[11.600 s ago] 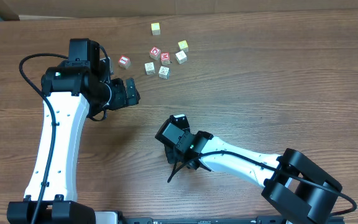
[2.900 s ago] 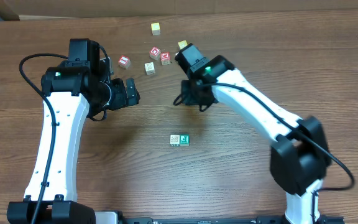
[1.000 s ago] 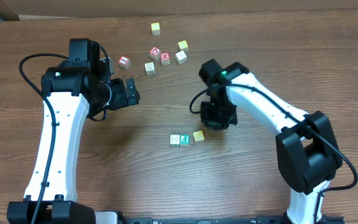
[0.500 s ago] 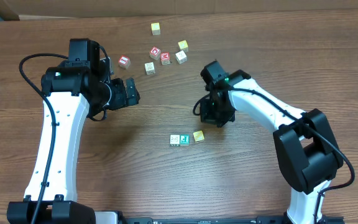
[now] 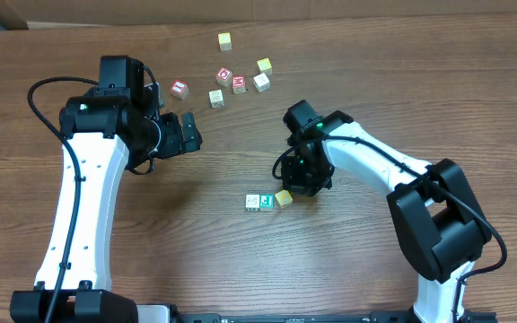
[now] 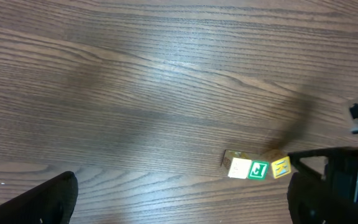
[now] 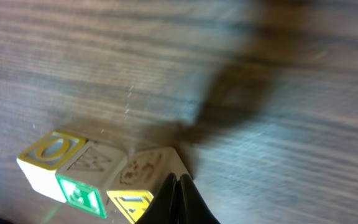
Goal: Flip 5 blocks
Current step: 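Set the block down next to the E block and reposition the gripper, then lift the right gripper and retract it to the right side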
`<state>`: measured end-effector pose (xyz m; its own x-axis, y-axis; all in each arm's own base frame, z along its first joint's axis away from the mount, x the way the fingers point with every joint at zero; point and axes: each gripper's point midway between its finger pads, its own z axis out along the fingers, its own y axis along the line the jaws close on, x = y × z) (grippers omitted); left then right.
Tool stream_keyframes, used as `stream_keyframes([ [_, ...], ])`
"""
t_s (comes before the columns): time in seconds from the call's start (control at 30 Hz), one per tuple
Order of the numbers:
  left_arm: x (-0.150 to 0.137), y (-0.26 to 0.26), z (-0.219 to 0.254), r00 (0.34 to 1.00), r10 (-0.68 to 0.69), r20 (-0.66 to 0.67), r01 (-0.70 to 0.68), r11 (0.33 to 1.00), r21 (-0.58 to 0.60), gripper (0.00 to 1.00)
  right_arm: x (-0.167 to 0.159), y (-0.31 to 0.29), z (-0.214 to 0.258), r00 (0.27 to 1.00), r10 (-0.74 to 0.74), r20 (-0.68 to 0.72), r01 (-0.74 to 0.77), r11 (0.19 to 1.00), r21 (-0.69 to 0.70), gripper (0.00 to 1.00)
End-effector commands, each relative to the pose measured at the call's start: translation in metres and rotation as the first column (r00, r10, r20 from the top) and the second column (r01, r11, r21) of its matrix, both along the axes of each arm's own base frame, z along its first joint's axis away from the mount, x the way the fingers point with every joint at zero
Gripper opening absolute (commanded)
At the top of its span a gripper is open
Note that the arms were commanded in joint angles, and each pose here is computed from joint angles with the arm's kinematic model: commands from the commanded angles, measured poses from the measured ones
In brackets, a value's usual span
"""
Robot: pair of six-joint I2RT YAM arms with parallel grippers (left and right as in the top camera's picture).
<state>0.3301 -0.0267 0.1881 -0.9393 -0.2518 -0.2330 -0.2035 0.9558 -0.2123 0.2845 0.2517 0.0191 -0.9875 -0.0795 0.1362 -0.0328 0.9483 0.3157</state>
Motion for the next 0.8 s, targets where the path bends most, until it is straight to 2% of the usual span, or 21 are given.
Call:
stream_keyframes([
  [0.0,0.005,0.001,0.006,1.0,0.002,0.022,-0.002,1.0,0.004,1.0,-0.01,0.008,0.001,1.0,0.026,-0.013,-0.026,1.0,0.012,0.04],
  [0.2,0.005,0.001,0.006,1.0,0.002,0.022,-0.002,1.0,0.004,1.0,-0.013,0.009,0.0,0.998,-0.044,-0.041,0.043,0.999,-0.016,0.04],
  [0.47,0.005,0.001,0.006,1.0,0.002,0.022,-0.002,1.0,0.004,1.0,-0.018,0.005,0.0,0.997,-0.048,-0.057,0.046,0.998,-0.036,0.09],
  [0.77,0.005,0.001,0.006,1.0,0.002,0.022,-0.002,1.0,0.004,1.0,-0.025,-0.001,-0.001,0.995,-0.046,-0.083,0.041,0.997,-0.066,0.09],
])
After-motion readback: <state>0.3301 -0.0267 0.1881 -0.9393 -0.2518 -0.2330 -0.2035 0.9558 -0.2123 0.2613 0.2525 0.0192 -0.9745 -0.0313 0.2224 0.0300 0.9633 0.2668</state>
